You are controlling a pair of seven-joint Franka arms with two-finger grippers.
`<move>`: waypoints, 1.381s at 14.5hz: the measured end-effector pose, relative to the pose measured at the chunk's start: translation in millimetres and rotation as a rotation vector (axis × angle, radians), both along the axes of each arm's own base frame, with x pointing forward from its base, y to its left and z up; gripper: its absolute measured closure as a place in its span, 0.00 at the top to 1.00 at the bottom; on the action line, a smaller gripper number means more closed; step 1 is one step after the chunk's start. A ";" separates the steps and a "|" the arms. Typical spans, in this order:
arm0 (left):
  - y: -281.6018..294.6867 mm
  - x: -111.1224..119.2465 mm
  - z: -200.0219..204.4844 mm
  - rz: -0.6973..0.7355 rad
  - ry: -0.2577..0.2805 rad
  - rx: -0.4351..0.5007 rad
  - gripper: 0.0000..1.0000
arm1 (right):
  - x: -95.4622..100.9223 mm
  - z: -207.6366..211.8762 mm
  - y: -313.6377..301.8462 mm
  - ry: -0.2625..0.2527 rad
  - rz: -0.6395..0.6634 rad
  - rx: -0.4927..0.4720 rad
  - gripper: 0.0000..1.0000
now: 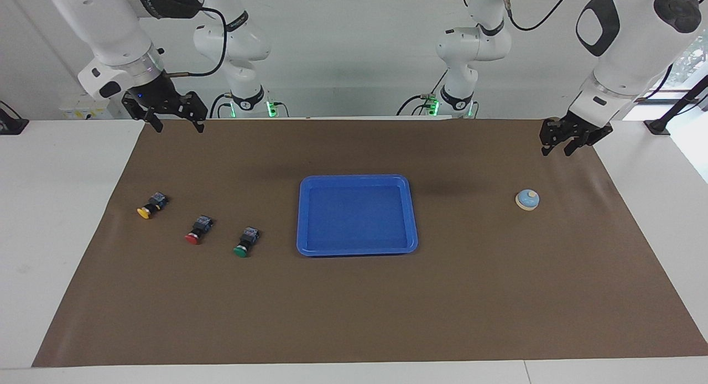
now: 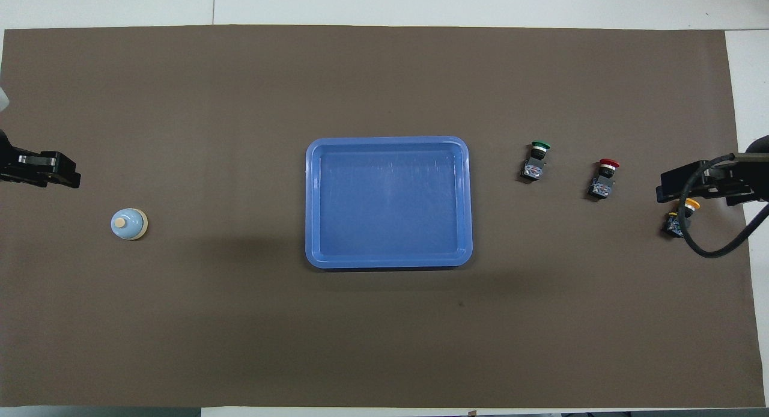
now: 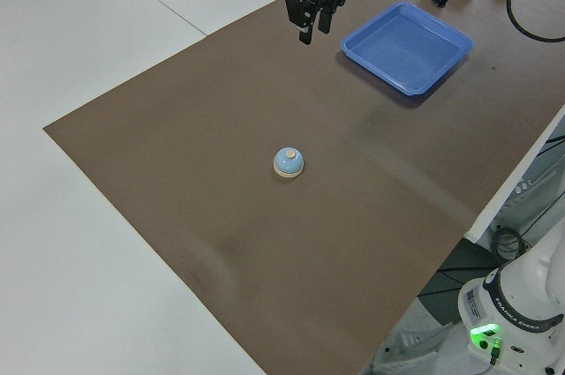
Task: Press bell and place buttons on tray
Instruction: 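Move the left gripper toward the white bell, then press down on the white bell with the left gripper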
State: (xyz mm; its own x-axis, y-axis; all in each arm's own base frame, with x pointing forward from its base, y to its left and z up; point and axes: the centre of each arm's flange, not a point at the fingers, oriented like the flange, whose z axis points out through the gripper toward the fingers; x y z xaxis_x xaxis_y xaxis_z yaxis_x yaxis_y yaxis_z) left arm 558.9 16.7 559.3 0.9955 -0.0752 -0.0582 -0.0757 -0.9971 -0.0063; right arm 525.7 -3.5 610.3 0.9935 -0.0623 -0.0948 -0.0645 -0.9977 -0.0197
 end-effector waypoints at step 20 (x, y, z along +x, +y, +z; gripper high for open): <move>57.6 -50.8 -214.9 0.093 -0.032 -0.001 0.01 | -0.9 3.6 -3.7 0.002 0.042 -0.051 1.00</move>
